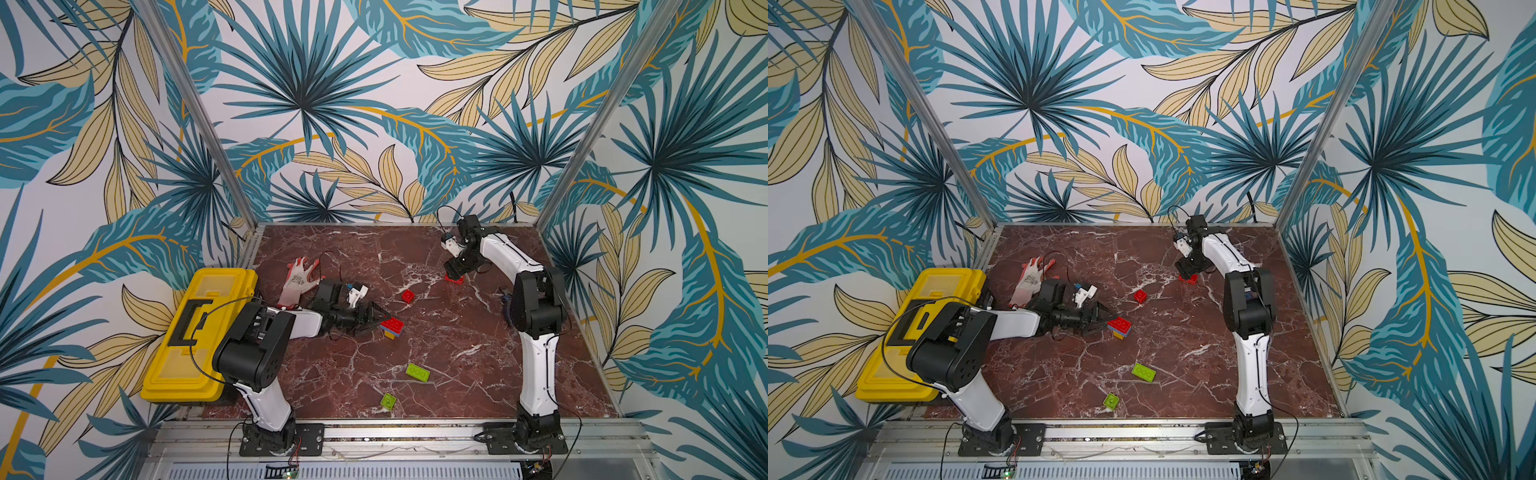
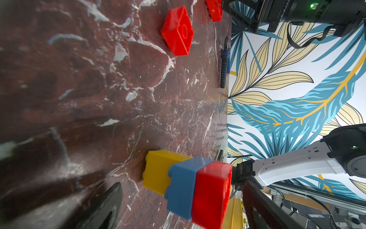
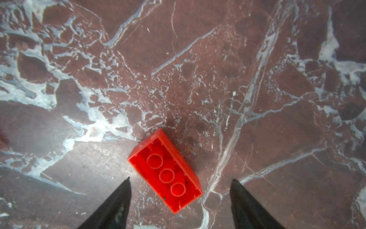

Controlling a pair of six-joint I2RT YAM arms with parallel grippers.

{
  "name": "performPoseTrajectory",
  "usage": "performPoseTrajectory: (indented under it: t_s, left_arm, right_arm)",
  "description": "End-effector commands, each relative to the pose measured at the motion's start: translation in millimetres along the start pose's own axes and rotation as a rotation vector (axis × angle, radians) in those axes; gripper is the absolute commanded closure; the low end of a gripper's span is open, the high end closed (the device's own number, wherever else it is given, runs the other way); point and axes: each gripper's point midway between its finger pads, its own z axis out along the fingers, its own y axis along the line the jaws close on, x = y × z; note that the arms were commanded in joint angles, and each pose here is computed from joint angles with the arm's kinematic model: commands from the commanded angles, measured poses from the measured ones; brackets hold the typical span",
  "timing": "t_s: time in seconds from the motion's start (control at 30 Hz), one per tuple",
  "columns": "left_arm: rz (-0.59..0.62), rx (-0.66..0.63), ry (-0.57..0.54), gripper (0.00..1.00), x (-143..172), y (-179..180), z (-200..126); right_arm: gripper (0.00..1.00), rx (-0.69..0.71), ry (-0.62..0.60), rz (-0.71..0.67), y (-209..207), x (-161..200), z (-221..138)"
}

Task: Assemble a carrot with lego
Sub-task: Pick up the lego brick from the center of the board.

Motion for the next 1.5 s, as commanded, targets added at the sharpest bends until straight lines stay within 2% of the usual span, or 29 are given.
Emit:
performPoseTrajectory:
  t_s: [0.0,0.1,0.27,0.37,0.57,0.93,1.13,1.23,1.3,1.37,1.47]
  left_arm:
    - [0.019,0.014,-0.014,0.05,-8,-3,-2]
    - [0.018,0.014,-0.013,0.04,-8,-3,-2]
    - [0.013,0.012,-0.014,0.04,-9,-1,-2]
    - [0.011,0.013,-0.014,0.04,-9,-1,-2]
    - [0.006,0.008,-0.024,0.04,-10,1,-5]
    - [0.002,0.008,-0.023,0.04,-11,2,-4]
    - [0.011,0.01,-0.026,0.04,-10,0,-6]
    - [0.012,0.009,-0.028,0.04,-10,0,-7]
    - [0.015,0.01,-0.03,0.04,-9,0,-7]
    - [0.018,0.008,-0.034,0.04,-9,-1,-9]
    - [0.022,0.003,-0.052,0.03,-10,0,-13]
  right_arm:
    - [0.24,-0.057,0.04,-0.036,12,7,3]
    - [0.3,-0.095,0.041,-0.017,25,8,-1]
    - [0.26,-0.123,-0.006,-0.056,46,8,12]
    - [0.26,-0.088,0.042,-0.051,35,11,29]
    - [0.27,-0.089,0.031,-0.038,24,3,36]
    - [0.39,-0.062,0.153,0.05,46,45,36]
    - [0.4,-0.016,0.182,0.145,45,56,35]
    - [0.46,-0.025,0.179,0.165,47,54,36]
    - [0.56,-0.019,0.184,0.173,47,54,36]
    - [0.7,-0.015,0.192,0.18,46,53,35]
    - [0.79,-0.016,0.185,0.182,47,51,21]
